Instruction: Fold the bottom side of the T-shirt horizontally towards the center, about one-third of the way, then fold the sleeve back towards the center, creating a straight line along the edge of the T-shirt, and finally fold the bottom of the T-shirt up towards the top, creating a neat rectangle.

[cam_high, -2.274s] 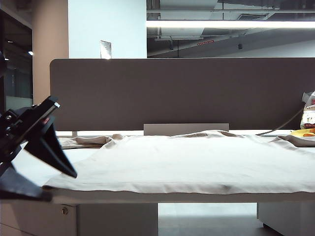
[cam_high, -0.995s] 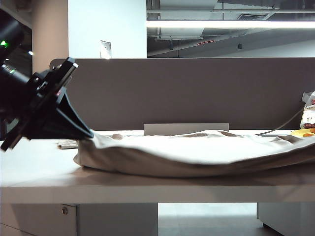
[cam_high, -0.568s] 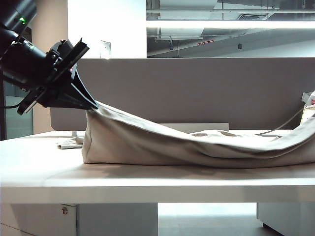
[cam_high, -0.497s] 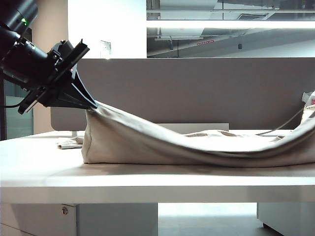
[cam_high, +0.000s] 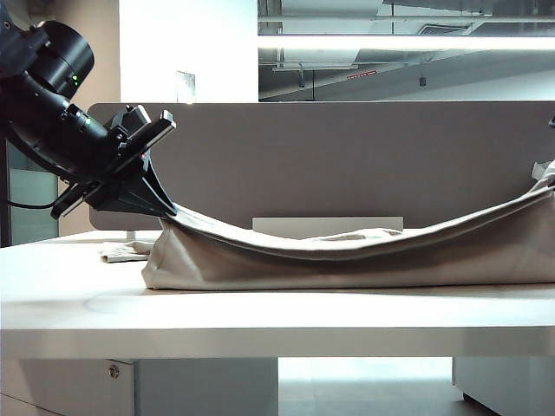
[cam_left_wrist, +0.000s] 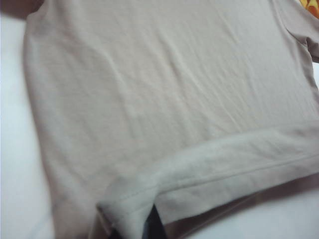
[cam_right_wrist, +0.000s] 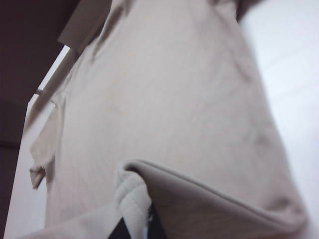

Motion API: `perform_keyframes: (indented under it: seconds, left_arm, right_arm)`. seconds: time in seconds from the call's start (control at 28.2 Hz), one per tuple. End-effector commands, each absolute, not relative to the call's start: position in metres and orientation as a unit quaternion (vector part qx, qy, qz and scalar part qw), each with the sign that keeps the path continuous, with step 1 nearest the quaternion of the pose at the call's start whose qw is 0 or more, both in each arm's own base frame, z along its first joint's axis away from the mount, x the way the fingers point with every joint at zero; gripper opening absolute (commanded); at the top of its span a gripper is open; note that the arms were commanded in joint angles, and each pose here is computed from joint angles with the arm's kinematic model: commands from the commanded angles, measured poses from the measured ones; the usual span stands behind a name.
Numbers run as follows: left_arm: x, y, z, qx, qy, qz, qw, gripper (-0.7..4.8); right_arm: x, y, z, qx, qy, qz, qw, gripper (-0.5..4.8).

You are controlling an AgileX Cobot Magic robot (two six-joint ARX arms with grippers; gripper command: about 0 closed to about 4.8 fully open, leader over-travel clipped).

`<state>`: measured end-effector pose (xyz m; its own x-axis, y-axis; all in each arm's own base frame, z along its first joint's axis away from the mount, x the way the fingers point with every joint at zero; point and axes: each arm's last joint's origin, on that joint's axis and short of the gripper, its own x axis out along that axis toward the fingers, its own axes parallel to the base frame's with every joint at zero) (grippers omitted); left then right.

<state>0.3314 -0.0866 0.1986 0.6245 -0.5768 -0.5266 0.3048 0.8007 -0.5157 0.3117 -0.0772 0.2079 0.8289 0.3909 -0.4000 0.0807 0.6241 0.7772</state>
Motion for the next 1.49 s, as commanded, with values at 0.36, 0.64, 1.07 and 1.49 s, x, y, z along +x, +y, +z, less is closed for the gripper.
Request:
perform_keyframes:
  seconds: [0.36, 0.64, 1.07, 1.49]
  left_arm:
    - [0.359, -0.089, 0.216, -0.167, 0.317, -0.226, 0.906, -0.06]
    - [0.386, -0.094, 0.2, -0.166, 0.333, -0.215, 0.903, -0.06]
    - [0.399, -0.092, 0.201, -0.143, 0.288, -0.198, 0.926, 4.28]
    - [0.371, -0.087, 0.204, -0.112, 0.398, -0.19, 0.891, 4.36]
  right_arm:
    - [0.351, -0.09, 0.215, 0.418, 0.264, 0.092, 0.864, -0.04]
    - [0.366, -0.094, 0.205, 0.413, 0.254, 0.092, 0.87, -0.04]
    - [0.38, -0.086, 0.196, 0.393, 0.223, 0.13, 0.883, 4.68]
    - [0.354, -0.1, 0.19, 0.373, 0.32, 0.126, 0.862, 2.29]
